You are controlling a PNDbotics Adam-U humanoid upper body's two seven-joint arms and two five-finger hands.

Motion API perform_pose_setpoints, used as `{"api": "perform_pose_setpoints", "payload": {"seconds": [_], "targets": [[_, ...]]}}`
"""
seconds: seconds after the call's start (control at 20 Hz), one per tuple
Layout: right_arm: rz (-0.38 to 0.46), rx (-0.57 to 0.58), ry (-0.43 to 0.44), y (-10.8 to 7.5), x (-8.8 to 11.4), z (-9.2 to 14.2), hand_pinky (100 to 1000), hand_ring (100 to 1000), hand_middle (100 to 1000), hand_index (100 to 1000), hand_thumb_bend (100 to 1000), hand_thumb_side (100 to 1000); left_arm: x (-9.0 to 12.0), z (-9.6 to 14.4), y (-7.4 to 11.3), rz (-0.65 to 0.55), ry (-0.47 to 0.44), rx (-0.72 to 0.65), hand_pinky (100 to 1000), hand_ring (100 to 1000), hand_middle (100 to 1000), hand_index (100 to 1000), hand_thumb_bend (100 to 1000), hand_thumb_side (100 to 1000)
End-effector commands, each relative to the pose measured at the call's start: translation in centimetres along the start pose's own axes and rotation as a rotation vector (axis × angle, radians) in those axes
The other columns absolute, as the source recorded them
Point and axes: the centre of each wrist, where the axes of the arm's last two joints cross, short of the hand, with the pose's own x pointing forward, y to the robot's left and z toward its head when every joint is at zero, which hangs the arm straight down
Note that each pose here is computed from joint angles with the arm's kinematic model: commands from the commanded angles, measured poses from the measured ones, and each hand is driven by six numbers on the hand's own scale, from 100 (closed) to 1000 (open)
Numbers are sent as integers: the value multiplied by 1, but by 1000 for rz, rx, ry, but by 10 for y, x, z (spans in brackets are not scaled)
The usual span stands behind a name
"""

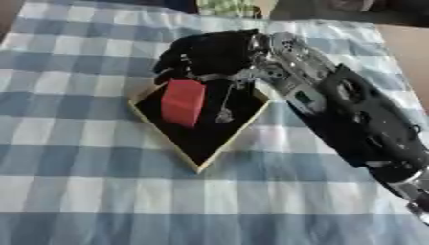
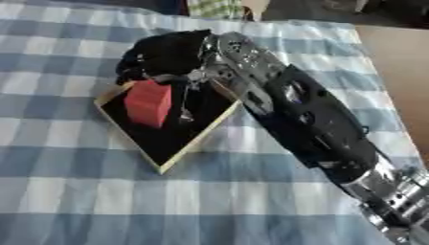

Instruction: Pick up objects on the table and place them in the box.

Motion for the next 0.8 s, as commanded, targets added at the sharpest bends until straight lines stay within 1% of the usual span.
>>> {"api": "perform_pose_setpoints", "payload": {"seconds": [0.05, 0.2, 0.3, 0.45, 0.5, 0.55, 0.6, 0.65, 0.7, 0.75, 0.8], "targets": [[22, -56, 34, -17, -7, 17, 1000, 1000, 941, 982, 537, 215, 4, -3, 1, 2, -20, -7, 695, 633, 578, 634, 100, 753], [25, -132, 58, -30, -7, 30, 1000, 989, 937, 978, 519, 172, 4, -3, 1, 3, -22, -8, 695, 634, 579, 634, 100, 753], [30, -198, 88, -40, -7, 42, 994, 979, 933, 975, 508, 145, 4, -3, 2, 3, -21, -8, 695, 634, 579, 634, 100, 753], [30, -283, 163, -47, -8, 67, 981, 965, 933, 969, 485, 131, 4, -4, 2, 3, -21, -5, 695, 634, 579, 633, 100, 752], [26, -308, 193, -48, -8, 75, 974, 955, 933, 961, 449, 110, 4, -4, 2, 2, -22, -3, 695, 634, 580, 634, 100, 752], [20, -337, 231, -48, -10, 84, 971, 951, 934, 957, 424, 110, 4, -4, 2, 2, -23, -2, 695, 634, 580, 634, 100, 752], [15, -361, 264, -48, -10, 91, 963, 943, 932, 952, 358, 140, 4, -4, 2, 2, -24, -1, 695, 634, 580, 634, 100, 752], [2, -394, 305, -47, -11, 99, 958, 937, 927, 949, 311, 158, 4, -4, 2, 1, -25, 1, 695, 634, 580, 634, 100, 752], [-13, -427, 339, -46, -12, 107, 944, 922, 911, 937, 176, 170, 4, -5, 2, 1, -27, 2, 695, 634, 581, 634, 100, 751], [-32, -464, 372, -44, -13, 114, 935, 914, 902, 927, 123, 171, 5, -5, 2, 1, -29, 4, 695, 634, 581, 634, 100, 750], [-52, -499, 403, -42, -13, 122, 921, 897, 884, 911, 100, 171, 5, -5, 2, 1, -31, 6, 695, 634, 581, 634, 100, 750]]}}
